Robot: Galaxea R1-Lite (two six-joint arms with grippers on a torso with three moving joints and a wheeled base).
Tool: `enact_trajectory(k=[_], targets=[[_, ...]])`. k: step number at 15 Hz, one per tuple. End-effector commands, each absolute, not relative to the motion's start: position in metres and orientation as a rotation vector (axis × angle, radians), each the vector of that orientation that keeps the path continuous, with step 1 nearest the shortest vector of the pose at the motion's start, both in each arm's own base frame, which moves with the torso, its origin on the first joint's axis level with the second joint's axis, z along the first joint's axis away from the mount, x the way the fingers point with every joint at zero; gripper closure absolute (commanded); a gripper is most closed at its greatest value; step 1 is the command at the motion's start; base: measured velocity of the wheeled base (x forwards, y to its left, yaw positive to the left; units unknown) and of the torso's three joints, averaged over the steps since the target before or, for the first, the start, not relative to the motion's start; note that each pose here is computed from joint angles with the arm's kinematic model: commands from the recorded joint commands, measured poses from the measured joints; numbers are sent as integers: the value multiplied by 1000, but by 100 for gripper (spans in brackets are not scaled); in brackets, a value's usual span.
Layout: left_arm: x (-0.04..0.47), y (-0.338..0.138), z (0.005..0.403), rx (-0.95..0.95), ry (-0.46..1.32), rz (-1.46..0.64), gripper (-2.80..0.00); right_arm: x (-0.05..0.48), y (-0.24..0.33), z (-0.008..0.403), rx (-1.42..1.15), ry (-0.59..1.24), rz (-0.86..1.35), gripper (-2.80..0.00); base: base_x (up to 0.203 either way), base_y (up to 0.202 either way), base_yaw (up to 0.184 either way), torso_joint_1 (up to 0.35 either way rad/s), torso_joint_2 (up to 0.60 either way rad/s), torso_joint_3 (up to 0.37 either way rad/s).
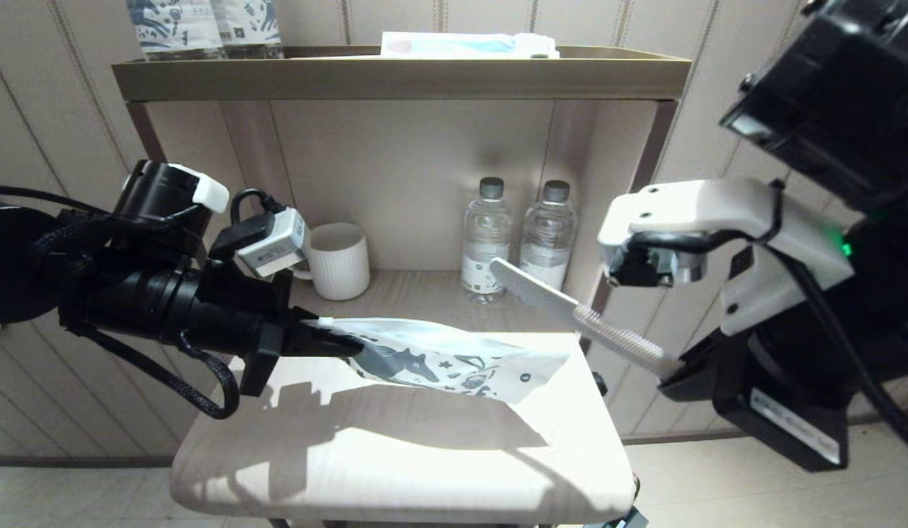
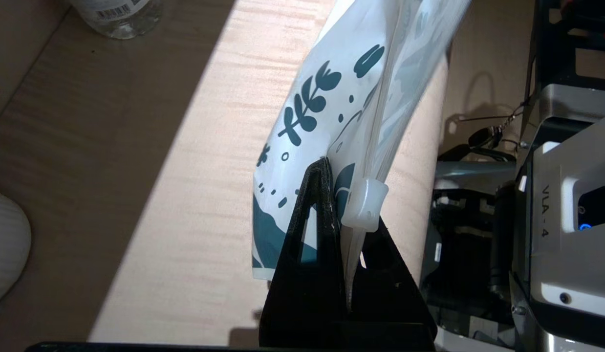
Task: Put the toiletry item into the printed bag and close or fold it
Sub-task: Place the comb into the storage bag
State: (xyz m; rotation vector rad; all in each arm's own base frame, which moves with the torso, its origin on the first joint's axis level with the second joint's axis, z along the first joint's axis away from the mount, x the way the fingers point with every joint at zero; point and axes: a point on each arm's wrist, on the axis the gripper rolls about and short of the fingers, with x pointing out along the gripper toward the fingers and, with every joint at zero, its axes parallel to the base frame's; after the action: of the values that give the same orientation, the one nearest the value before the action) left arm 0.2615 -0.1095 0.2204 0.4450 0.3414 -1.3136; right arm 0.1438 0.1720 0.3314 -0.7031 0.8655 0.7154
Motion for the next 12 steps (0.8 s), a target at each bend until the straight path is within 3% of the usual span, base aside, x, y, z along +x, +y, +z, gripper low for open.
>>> enact_trajectory(k=[1,8,12], targets=[[262,-111,218,443,347,-1323,0,154,183,320,-706,930,714,0,0,0,0,0,0,0],[267,-123,206,519,370,-1328,0,140,167,317,-907,1026,785,0,0,0,0,0,0,0],[268,-125,208,551,363,-1313,0,138,160,320,-1037,976,725,0,0,0,0,0,0,0]])
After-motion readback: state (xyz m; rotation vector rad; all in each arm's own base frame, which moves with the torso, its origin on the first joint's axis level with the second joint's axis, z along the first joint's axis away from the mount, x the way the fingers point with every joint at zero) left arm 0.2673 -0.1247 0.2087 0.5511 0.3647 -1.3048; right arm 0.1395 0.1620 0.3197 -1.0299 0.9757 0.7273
